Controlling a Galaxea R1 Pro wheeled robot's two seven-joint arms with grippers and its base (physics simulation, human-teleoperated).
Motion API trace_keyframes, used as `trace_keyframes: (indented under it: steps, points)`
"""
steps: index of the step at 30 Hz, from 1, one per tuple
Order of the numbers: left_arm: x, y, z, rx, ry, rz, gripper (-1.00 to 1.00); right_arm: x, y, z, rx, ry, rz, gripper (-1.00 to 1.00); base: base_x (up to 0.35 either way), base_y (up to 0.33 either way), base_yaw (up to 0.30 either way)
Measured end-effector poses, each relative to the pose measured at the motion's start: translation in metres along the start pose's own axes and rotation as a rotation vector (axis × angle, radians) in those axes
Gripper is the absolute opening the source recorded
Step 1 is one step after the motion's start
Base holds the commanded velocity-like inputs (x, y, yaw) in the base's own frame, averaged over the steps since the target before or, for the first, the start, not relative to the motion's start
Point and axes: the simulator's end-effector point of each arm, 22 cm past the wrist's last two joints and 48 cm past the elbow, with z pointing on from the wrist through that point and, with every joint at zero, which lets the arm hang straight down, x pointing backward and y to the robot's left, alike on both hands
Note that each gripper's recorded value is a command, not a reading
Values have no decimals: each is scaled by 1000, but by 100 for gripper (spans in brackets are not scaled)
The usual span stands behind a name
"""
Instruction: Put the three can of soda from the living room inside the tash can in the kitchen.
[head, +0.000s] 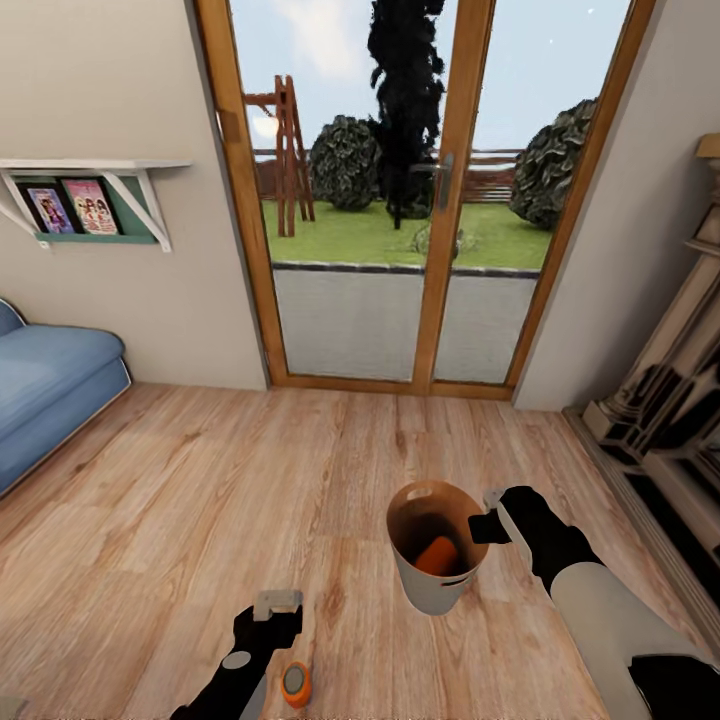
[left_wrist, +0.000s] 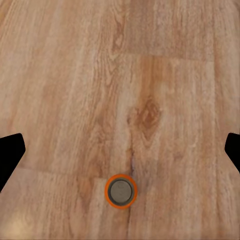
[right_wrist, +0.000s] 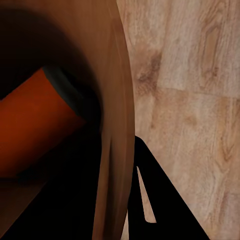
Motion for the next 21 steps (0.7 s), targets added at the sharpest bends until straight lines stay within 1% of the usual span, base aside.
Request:
trace_keyframes:
  steps: [7, 21]
  points:
    - [14, 0, 11, 0, 9, 1, 100, 9, 1, 17, 0, 11, -1, -100, 0, 0, 0]
    - [22, 5, 15, -5, 26, 5, 100, 19, 2, 28, -2, 35, 0, -100, 0, 0, 0]
